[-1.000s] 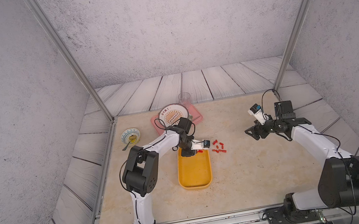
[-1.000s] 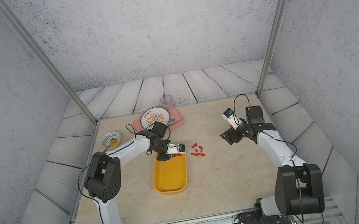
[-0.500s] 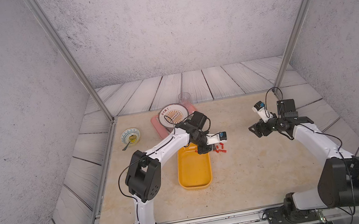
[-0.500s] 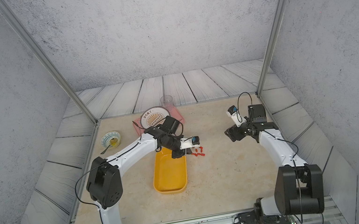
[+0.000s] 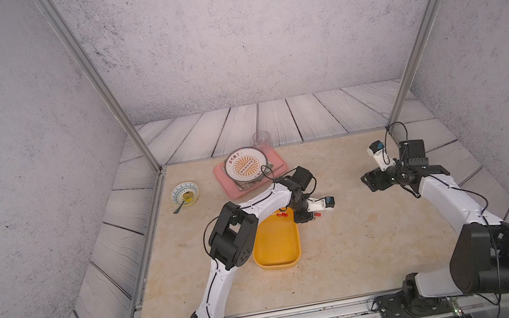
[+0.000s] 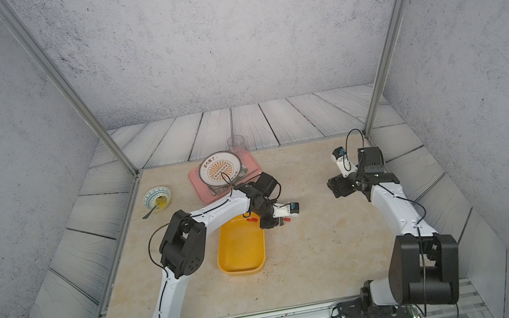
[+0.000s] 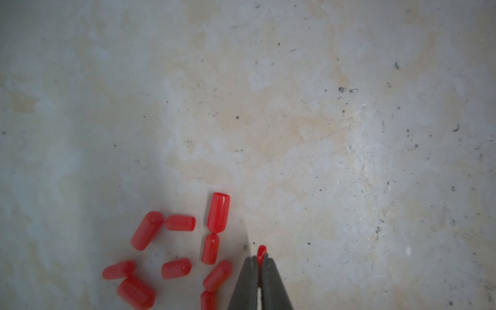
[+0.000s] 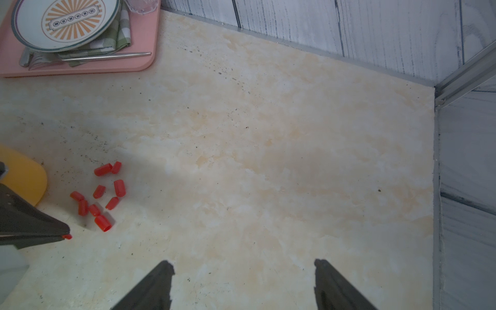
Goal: Take the screw protection sleeves out of the storage box
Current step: Place the screw protection sleeve at the center of the board.
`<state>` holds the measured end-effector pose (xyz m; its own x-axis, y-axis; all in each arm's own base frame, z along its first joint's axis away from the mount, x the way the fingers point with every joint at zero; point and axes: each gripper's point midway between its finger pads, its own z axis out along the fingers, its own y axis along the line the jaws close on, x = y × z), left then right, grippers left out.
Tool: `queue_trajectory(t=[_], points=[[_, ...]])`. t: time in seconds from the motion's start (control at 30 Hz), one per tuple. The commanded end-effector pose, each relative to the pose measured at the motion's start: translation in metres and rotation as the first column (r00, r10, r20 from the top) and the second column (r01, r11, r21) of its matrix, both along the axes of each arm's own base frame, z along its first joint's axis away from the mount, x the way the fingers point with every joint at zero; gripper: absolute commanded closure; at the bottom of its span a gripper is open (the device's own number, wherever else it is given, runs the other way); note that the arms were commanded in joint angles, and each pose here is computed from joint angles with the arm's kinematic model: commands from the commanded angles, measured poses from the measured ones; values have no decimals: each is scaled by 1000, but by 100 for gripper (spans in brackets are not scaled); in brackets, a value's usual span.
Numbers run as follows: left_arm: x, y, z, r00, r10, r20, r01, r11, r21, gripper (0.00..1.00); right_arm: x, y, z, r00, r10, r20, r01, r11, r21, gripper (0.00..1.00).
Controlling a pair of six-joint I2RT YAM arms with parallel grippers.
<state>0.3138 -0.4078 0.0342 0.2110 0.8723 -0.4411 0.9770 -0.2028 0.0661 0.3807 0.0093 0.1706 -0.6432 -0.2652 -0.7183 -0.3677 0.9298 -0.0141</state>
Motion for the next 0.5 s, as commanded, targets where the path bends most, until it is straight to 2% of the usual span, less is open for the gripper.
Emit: queue_trajectory(t=[0.0, 0.23, 0.37, 0.47], points=[[2, -5, 3, 1000, -8, 18, 8, 1000, 7, 88, 3, 3, 17, 999, 9, 40, -10, 1000, 13, 15], [0, -5, 16, 1000, -5, 7, 5, 1000, -3, 72, 2, 4, 17, 999, 17, 39, -17, 1000, 16, 15], [-4, 4, 40, 1000, 13, 7, -13, 1000, 9, 72, 1, 5, 18, 999, 22, 42, -23, 1000, 19, 15], [-8, 24, 66, 999, 45, -2, -45, 999, -25, 73, 1, 6, 19, 999, 26, 47, -27, 999, 20, 15]])
